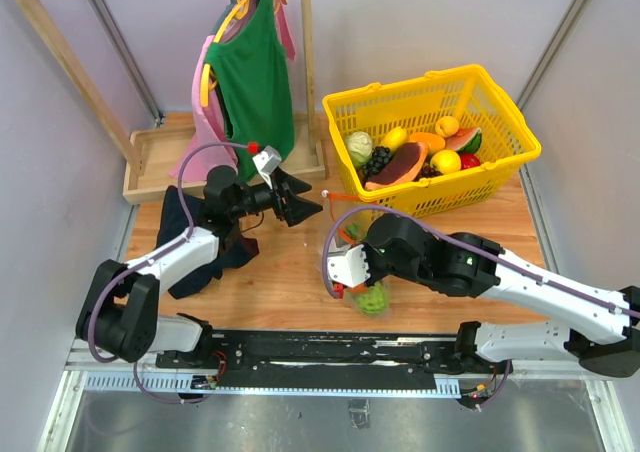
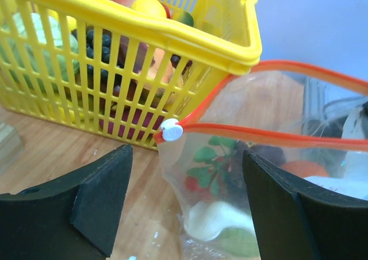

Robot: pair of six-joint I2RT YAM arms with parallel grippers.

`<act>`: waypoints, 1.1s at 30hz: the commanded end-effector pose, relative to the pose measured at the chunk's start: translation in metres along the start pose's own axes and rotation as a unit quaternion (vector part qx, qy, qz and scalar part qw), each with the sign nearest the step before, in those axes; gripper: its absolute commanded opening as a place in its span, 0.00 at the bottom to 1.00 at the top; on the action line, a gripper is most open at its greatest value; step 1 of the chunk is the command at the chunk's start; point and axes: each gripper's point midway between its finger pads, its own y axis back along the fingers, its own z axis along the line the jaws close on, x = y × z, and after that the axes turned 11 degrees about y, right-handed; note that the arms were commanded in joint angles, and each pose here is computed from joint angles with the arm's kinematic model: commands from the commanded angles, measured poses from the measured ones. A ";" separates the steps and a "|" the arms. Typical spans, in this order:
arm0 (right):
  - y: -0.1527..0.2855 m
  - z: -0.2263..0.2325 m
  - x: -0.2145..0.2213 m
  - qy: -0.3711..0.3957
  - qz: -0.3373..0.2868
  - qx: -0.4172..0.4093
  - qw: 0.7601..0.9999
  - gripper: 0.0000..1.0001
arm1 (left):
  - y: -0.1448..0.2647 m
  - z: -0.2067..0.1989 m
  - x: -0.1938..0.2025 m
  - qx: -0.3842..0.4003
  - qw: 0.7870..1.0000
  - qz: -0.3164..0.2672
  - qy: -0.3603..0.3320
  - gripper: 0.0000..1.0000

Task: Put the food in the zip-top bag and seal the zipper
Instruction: Zip the zipper food storage bag at the center of the board.

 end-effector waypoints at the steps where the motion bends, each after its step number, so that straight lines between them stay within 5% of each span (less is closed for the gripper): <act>1: 0.004 -0.008 -0.006 0.022 -0.007 0.020 1.000 0.01 | -0.004 -0.005 0.004 0.059 0.992 0.027 -0.109 0.81; 8: 0.004 -0.007 -0.014 0.035 -0.020 0.019 0.999 0.01 | -0.011 0.009 0.013 0.086 0.972 0.113 -0.185 0.82; 18: 0.005 -0.005 -0.018 0.051 -0.028 0.023 0.998 0.01 | -0.013 0.017 0.024 0.150 0.938 0.211 -0.229 0.71; 24: 0.005 -0.004 -0.020 0.058 -0.031 0.027 0.998 0.01 | -0.015 0.008 0.031 0.204 0.931 0.214 -0.213 0.51; 33: 0.002 -0.003 -0.022 0.063 -0.033 0.028 0.997 0.01 | -0.023 -0.005 0.028 0.224 0.926 0.207 -0.222 0.50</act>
